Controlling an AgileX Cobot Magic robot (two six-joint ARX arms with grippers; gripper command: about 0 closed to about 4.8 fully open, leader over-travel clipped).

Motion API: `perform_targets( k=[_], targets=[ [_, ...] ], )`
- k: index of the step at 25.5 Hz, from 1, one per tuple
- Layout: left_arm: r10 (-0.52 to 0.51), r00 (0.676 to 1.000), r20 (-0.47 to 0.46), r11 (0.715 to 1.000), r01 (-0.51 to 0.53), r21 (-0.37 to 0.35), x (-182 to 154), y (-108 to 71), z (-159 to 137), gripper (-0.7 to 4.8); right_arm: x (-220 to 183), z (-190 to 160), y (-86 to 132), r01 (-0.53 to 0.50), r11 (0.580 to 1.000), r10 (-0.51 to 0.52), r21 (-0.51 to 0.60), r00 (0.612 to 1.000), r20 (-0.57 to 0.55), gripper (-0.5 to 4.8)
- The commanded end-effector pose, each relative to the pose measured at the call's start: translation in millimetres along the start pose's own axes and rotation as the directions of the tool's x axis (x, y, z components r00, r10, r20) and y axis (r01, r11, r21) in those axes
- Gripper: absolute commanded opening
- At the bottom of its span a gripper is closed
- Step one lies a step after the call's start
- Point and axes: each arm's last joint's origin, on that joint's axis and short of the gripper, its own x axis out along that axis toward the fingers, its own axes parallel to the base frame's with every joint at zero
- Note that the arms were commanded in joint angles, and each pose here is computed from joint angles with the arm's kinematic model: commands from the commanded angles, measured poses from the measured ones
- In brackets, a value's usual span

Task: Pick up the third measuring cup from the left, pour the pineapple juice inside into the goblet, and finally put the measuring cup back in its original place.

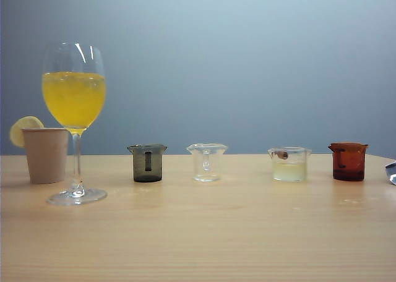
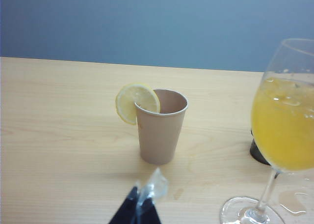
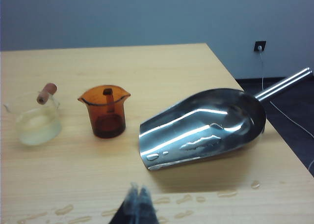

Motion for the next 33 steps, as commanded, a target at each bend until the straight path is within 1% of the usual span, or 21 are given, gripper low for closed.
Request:
perform_targets(
  k=[1, 7, 10, 11, 12, 13, 14, 16, 18, 20, 23, 24, 26, 30, 33],
  targets=[
    [0.005, 1.000, 0.012, 1.000, -0.005, 0.001, -0.1, 0.2, 1.7, -0.05, 0.3, -0.9, -0.2, 0.007, 1.000, -0.007, 0.003, 1.000, -0.001, -0.05],
    [0.004, 1.000, 0.021, 1.000, -0.004, -0.007, -0.3, 0.1, 3.3, -0.05, -0.1, 1.2, -0.3, 0.010, 1.000, -0.011, 0.004, 1.000, 0.007, -0.05],
    [0.001, 0.998, 0.070, 1.000, 0.001, -0.024, -3.8, -0.8, 20.2, -0.05, -7.3, 25.1, 0.0, 0.010, 1.000, -0.011, 0.011, 0.998, 0.057, -0.05],
    [0.000, 0.995, 0.097, 1.000, 0.002, -0.022, -6.9, -1.4, 32.0, -0.05, -13.9, 42.6, -0.4, 0.026, 1.000, -0.027, 0.013, 0.996, 0.082, -0.05],
    [0.000, 0.994, 0.111, 1.000, 0.003, -0.021, -8.9, -1.8, 39.9, -0.05, -16.9, 50.5, -0.3, 0.026, 1.000, -0.027, 0.014, 0.996, 0.091, -0.05],
    [-0.001, 0.992, 0.125, 1.000, 0.004, -0.020, -12.2, -2.5, 53.1, -0.05, -22.8, 67.8, -0.1, 0.024, 1.000, -0.026, 0.015, 0.994, 0.102, -0.05],
    [-0.002, 0.991, 0.136, 1.000, 0.005, -0.019, -14.8, -3.2, 67.7, -0.05, -25.9, 83.1, 0.6, 0.008, 1.000, -0.009, 0.014, 0.993, 0.117, -0.05],
    [-0.003, 0.989, 0.150, 1.000, 0.005, -0.014, -16.6, -4.1, 87.0, -0.05, -27.9, 100.1, 1.5, -0.012, 1.000, 0.010, 0.013, 0.990, 0.140, -0.05],
    [-0.012, 0.987, 0.160, 1.000, 0.014, -0.012, -14.0, -5.2, 117.0, -0.05, -24.2, 128.4, 3.1, -0.033, 0.999, 0.032, 0.010, 0.990, 0.138, -0.05],
    [-0.052, 0.987, 0.150, 0.999, 0.054, -0.007, -6.4, -6.9, 140.7, -0.05, -16.7, 146.0, 3.9, -0.033, 0.999, 0.031, 0.011, 0.989, 0.143, -0.05],
    [-0.087, 0.986, 0.139, 0.996, 0.087, 0.004, 3.0, -10.3, 159.4, -0.05, -7.0, 161.0, 7.1, -0.058, 0.998, 0.051, 0.035, 0.980, 0.191, -0.05],
    [-0.124, 0.984, 0.130, 0.992, 0.121, 0.035, 9.4, -14.5, 169.0, -0.05, 0.2, 165.0, 11.4, -0.073, 0.996, 0.062, 0.055, 0.980, 0.189, -0.05],
    [-0.171, 0.979, 0.115, 0.984, 0.164, 0.061, 17.4, -21.3, 177.5, -0.05, 9.1, 164.2, 18.0, -0.076, 0.995, 0.066, 0.057, 0.985, 0.158, -0.05],
    [-0.238, 0.969, 0.069, 0.970, 0.234, 0.062, 33.6, -39.1, 185.6, -0.05, 25.7, 153.9, 43.0, -0.124, 0.991, 0.119, 0.051, 0.989, 0.091, -0.05],
    [-0.308, 0.951, 0.018, 0.949, 0.306, 0.072, 43.0, -53.0, 184.4, -0.05, 36.2, 139.9, 63.7, -0.142, 0.988, 0.135, 0.060, 0.985, 0.108, -0.05]
  ],
)
